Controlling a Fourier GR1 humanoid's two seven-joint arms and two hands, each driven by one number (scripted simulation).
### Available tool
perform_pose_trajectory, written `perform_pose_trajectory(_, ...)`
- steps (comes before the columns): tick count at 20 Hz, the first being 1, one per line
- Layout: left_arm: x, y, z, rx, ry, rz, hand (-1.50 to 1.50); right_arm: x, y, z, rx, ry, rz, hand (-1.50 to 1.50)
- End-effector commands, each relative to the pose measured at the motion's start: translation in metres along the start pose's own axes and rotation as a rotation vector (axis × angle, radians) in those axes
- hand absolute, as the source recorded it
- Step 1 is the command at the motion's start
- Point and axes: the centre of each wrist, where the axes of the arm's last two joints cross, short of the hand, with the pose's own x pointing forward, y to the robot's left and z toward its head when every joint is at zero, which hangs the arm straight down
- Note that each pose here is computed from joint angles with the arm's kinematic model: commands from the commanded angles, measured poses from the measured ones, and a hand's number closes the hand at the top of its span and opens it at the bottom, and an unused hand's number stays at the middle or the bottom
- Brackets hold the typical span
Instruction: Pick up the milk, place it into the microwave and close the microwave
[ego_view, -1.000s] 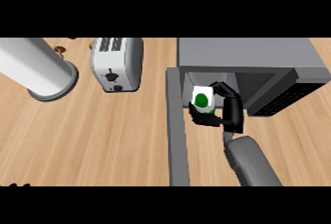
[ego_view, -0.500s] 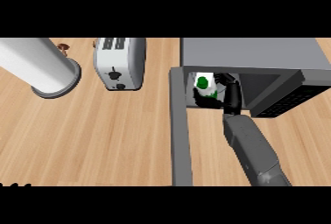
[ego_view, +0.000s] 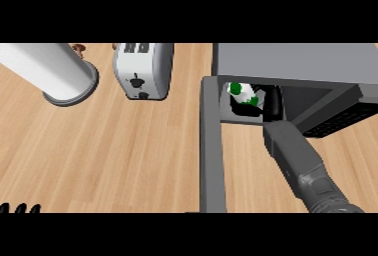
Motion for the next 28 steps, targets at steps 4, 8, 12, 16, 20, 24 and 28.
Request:
perform_pose_trajectory(4,0.001,0.000,-0.002,-0.023,-0.010,0.005,-1.50,0.002,-0.009,-0.012,-0.030,-0.074,0.124,1.50)
perform_pose_trajectory(8,-0.002,0.005,-0.008,-0.043,-0.012,0.015,-1.50,0.006,-0.024,-0.025,-0.066,-0.140,0.220,1.50)
perform_pose_trajectory(12,-0.007,0.007,-0.004,-0.038,0.006,0.017,-1.50,0.014,-0.028,-0.036,-0.113,-0.141,0.186,1.50)
perform_pose_trajectory(16,-0.002,0.008,-0.008,-0.031,-0.009,0.009,-1.50,0.026,-0.026,-0.045,-0.171,-0.182,0.111,1.50)
perform_pose_trajectory(20,-0.007,0.006,-0.013,-0.051,0.000,0.024,-1.50,0.031,-0.026,-0.051,-0.239,-0.213,0.246,1.50)
perform_pose_trajectory(24,-0.009,0.013,-0.010,-0.062,0.021,0.013,-1.50,0.032,-0.033,-0.055,-0.337,-0.206,0.331,1.50)
perform_pose_trajectory(28,-0.011,0.010,-0.014,-0.061,0.008,0.013,-1.50,0.032,-0.027,-0.053,-0.355,-0.202,0.341,1.50)
